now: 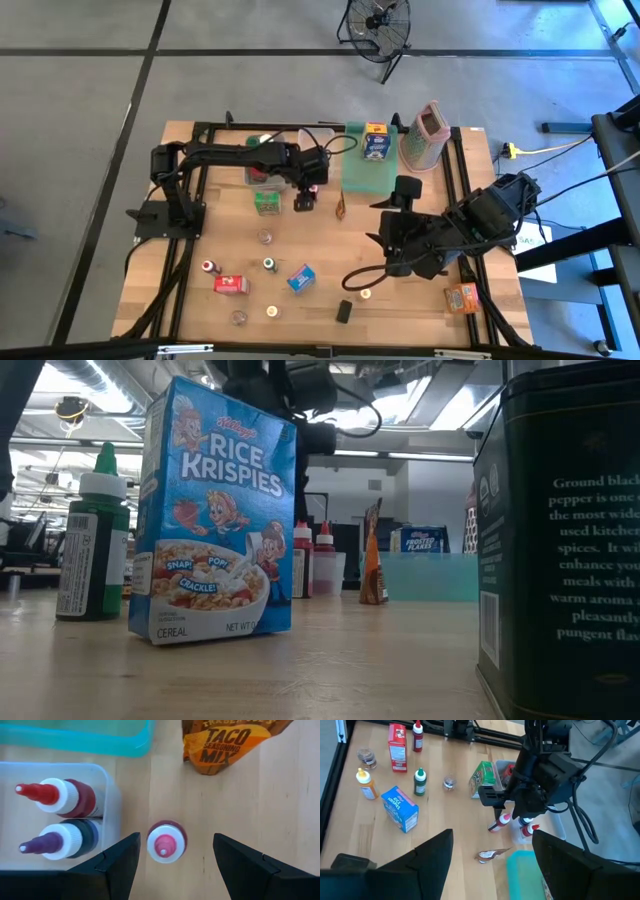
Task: Pick & Place Kitchen Items
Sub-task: Put the pink food coloring bottle into the transparent bin
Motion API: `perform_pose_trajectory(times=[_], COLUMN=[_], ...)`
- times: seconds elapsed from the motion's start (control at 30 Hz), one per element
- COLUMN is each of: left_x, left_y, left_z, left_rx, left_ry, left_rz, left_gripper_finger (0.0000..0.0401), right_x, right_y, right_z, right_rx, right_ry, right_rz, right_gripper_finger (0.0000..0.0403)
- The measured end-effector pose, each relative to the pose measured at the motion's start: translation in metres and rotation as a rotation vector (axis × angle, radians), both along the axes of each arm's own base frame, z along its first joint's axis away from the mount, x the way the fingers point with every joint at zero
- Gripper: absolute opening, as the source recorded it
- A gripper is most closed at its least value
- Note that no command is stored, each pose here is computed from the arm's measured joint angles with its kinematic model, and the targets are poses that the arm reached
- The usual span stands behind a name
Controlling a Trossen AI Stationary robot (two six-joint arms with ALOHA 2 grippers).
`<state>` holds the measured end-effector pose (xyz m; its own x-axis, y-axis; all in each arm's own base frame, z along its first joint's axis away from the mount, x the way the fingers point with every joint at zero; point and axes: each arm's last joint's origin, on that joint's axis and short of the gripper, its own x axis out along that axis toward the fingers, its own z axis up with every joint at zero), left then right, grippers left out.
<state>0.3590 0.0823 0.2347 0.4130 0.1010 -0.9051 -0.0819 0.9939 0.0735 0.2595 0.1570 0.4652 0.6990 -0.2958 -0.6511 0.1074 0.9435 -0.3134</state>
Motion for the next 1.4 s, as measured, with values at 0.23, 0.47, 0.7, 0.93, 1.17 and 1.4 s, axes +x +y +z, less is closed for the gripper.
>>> perform_pose_trajectory(times=[0.23, 0.47, 0.7, 0.93, 1.17, 1.4], left_x=[0.0, 0.0, 0.0, 0.0, 0.0, 0.006], left_y=[0.001, 0.0, 0.0, 0.002, 0.002, 0.003], left_z=[0.0, 0.0, 0.0, 0.0, 0.0, -0.014], left_rx=[0.003, -0.019, -0.01, 0.017, 0.019, 0.006], left_ry=[0.001, -0.006, -0.007, -0.003, -0.003, 0.03], left_rz=[-0.016, -0.028, -0.035, -0.036, -0.035, -0.037], left_gripper_finger=[0.0246, 0.0246, 0.0246, 0.0246, 0.0246, 0.0246], right_x=[0.0, -0.001, -0.003, -0.004, -0.004, -0.004], right_y=[0.0, -0.001, 0.003, 0.004, 0.004, 0.004], right_z=[0.0, 0.001, 0.001, 0.001, 0.001, 0.001], right_rx=[-0.004, -0.003, 0.005, 0.01, 0.016, 0.016], right_ry=[0.001, 0.0, -0.004, -0.006, -0.008, -0.009], right_rz=[0.004, 0.004, 0.011, 0.011, 0.007, 0.007], right_gripper_finger=[0.0275, 0.0275, 0.0275, 0.0275, 0.0275, 0.0275])
